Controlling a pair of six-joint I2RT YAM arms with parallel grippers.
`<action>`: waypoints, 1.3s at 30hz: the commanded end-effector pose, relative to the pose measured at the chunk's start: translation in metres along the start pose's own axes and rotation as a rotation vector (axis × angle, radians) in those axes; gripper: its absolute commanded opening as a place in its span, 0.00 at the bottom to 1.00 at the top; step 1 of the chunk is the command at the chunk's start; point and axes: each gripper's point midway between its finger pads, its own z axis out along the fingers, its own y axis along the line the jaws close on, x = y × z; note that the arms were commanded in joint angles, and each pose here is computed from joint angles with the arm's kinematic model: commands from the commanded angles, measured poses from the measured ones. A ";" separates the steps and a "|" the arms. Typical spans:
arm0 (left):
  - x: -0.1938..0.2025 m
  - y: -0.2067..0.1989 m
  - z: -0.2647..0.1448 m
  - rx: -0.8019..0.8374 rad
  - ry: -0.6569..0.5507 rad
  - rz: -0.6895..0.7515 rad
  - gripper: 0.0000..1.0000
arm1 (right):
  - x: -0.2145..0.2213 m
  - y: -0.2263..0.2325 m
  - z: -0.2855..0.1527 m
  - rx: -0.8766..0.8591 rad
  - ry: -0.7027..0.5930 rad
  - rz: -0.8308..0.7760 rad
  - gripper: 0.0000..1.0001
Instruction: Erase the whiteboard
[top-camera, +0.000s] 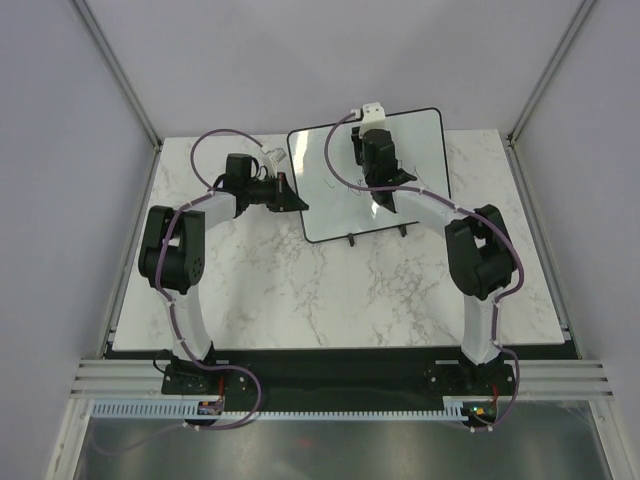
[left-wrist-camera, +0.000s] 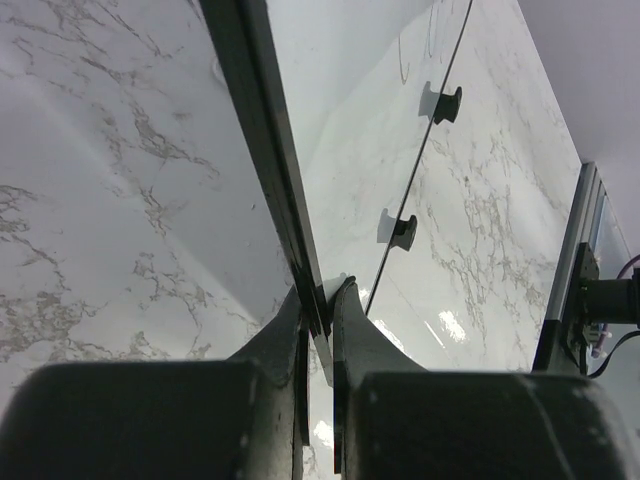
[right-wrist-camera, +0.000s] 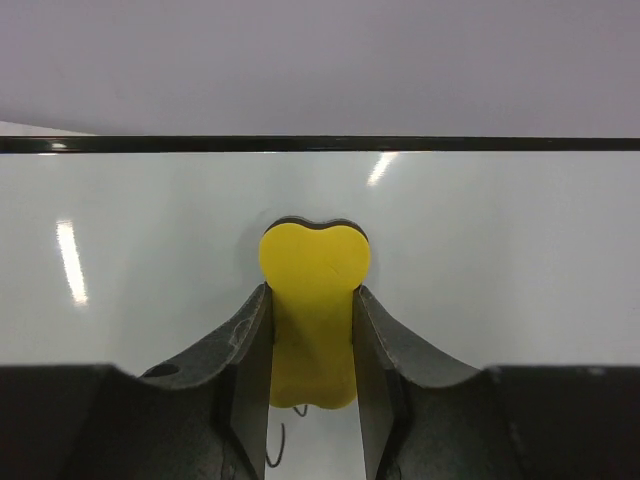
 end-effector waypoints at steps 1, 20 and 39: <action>-0.025 0.021 -0.001 -0.122 -0.054 0.204 0.02 | 0.018 0.016 -0.004 -0.035 0.075 -0.059 0.00; -0.023 0.020 -0.001 -0.125 -0.046 0.202 0.02 | 0.009 0.042 -0.016 -0.095 0.059 -0.004 0.00; -0.024 0.017 -0.003 -0.131 -0.040 0.211 0.02 | 0.043 0.073 -0.049 -0.228 0.080 0.035 0.00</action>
